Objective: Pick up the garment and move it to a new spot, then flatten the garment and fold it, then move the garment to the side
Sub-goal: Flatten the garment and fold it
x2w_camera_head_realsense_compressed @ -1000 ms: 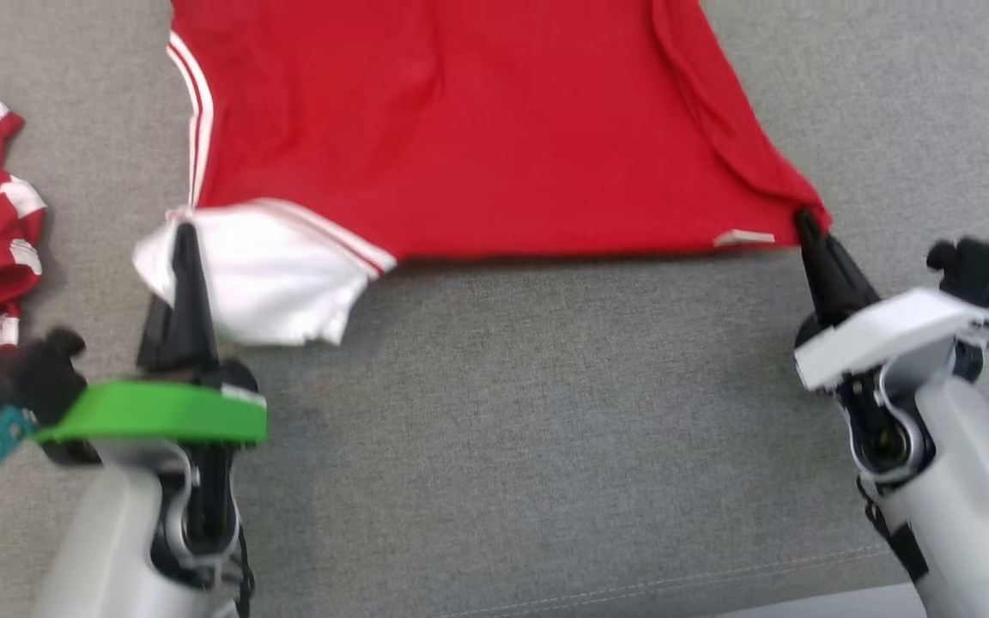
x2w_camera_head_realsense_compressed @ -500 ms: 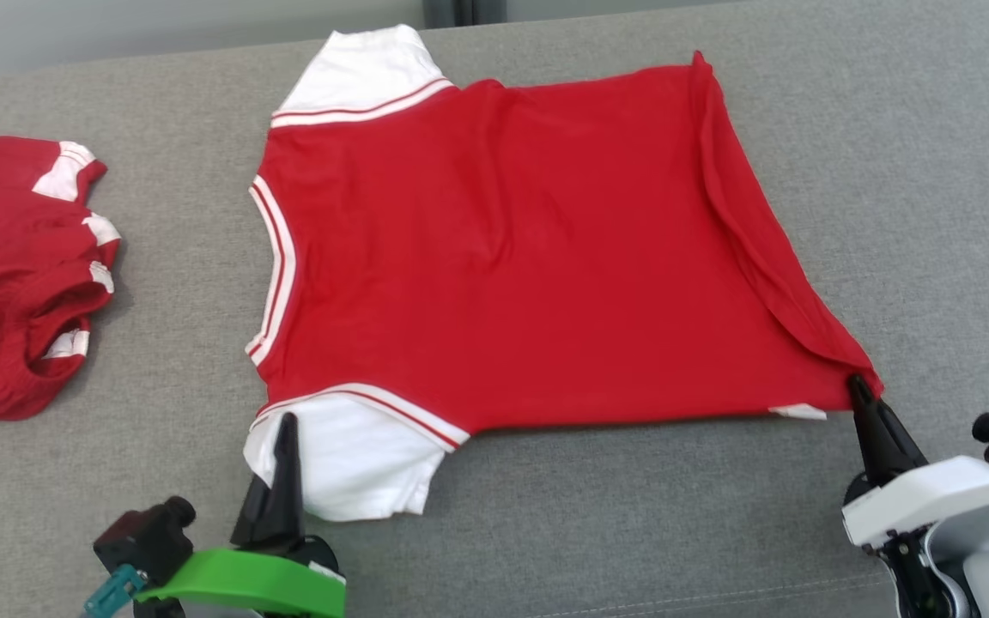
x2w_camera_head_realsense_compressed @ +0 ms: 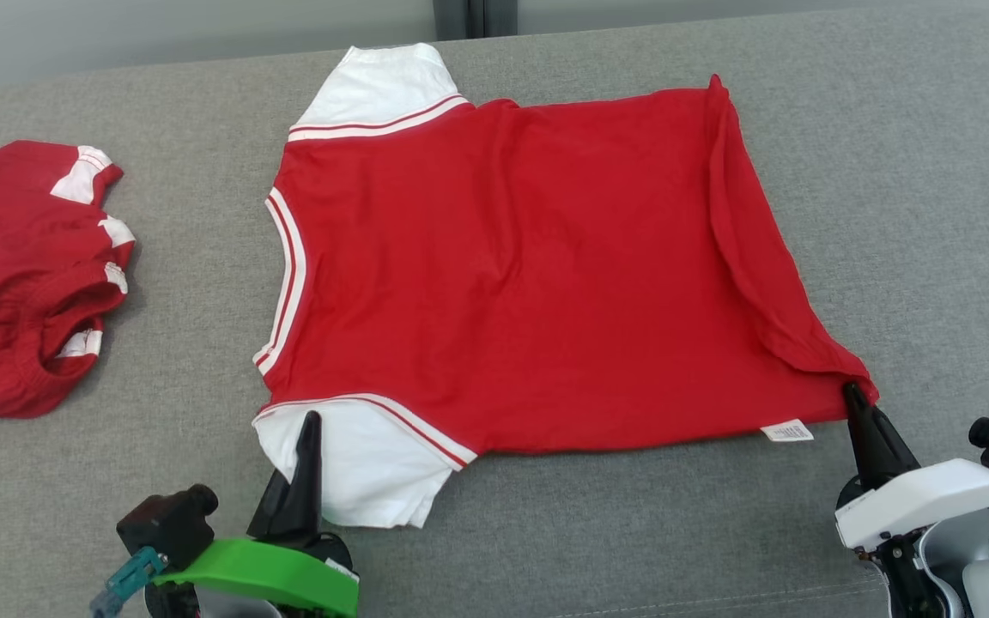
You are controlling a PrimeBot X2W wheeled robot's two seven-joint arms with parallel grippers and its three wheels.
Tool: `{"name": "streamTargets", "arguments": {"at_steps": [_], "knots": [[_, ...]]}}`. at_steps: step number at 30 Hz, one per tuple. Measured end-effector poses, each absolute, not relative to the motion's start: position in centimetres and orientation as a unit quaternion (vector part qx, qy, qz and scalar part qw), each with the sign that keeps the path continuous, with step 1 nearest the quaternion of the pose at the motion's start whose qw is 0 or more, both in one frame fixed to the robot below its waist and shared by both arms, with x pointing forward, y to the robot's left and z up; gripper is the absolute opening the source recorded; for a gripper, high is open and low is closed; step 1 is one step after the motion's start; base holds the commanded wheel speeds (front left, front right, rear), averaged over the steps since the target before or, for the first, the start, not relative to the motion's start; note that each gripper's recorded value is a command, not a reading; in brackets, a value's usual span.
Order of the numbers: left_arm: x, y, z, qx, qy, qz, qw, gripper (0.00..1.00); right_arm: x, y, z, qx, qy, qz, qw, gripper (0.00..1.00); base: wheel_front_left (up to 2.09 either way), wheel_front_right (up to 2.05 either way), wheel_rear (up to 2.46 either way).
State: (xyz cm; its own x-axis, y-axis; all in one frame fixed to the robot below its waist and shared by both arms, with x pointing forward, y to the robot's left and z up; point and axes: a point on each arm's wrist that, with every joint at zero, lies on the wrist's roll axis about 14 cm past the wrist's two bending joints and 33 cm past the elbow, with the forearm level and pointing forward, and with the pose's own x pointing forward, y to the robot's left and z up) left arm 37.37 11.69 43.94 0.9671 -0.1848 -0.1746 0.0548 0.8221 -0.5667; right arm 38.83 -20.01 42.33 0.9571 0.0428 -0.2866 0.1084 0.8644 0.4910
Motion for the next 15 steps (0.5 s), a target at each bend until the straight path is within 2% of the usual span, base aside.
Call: {"name": "streamTargets", "arguments": {"at_steps": [15], "knots": [[42.8,11.0,45.0,-0.276,0.110,-0.106,0.949,0.00,43.2,-19.5,43.3,0.236,0.145,0.003,0.961,0.00,0.00,0.00,0.00]]}}
